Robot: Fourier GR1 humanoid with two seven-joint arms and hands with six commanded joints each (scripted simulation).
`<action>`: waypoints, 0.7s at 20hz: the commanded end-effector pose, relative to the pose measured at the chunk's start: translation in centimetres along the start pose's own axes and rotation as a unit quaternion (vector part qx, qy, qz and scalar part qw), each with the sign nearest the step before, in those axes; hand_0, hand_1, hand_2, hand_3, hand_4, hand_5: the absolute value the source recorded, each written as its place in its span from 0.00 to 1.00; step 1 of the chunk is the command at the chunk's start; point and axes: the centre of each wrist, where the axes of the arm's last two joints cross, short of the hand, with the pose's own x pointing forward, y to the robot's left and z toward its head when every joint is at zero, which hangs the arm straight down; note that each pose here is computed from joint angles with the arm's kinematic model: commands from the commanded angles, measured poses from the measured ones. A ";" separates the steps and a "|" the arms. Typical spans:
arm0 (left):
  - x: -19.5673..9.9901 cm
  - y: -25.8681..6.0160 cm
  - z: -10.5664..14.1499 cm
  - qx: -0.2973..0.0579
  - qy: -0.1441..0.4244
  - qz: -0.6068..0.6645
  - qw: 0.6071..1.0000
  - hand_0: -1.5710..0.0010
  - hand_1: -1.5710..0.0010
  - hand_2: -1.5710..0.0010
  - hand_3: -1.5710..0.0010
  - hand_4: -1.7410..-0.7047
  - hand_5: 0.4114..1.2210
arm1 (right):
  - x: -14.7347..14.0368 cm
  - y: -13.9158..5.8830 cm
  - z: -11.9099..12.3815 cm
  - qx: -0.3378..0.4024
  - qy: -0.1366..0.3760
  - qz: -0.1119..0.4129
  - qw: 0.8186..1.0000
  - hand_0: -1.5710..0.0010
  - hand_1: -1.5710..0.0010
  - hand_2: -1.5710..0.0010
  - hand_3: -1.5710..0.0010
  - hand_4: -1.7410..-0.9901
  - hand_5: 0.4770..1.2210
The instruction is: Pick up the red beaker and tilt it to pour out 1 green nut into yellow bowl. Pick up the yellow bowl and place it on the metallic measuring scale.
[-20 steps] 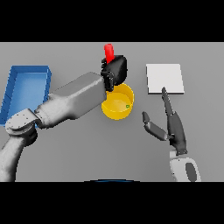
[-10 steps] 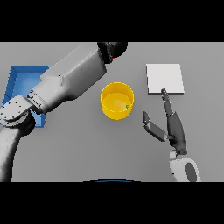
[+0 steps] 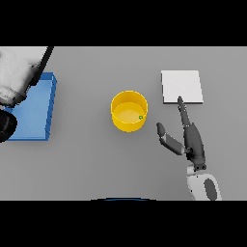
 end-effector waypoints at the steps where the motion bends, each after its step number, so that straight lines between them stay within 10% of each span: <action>1: -2.3 -0.7 0.3 0.002 0.030 0.046 0.998 0.00 0.00 0.00 0.08 0.00 1.00 | 0.0 0.3 0.1 -0.001 -0.003 -0.006 1.000 1.00 1.00 1.00 1.00 0.98 0.26; 8: -11.6 -9.4 3.6 0.027 0.213 0.292 0.932 0.00 0.00 0.00 0.09 0.00 1.00 | -0.2 0.5 -0.7 0.002 0.007 -0.012 1.000 1.00 1.00 1.00 1.00 0.93 0.24; 14: -13.1 -17.7 6.4 0.033 0.319 0.451 0.833 0.00 0.00 0.00 0.06 0.00 1.00 | 0.1 0.3 -0.4 -0.001 0.000 0.013 1.000 1.00 1.00 1.00 1.00 0.92 0.23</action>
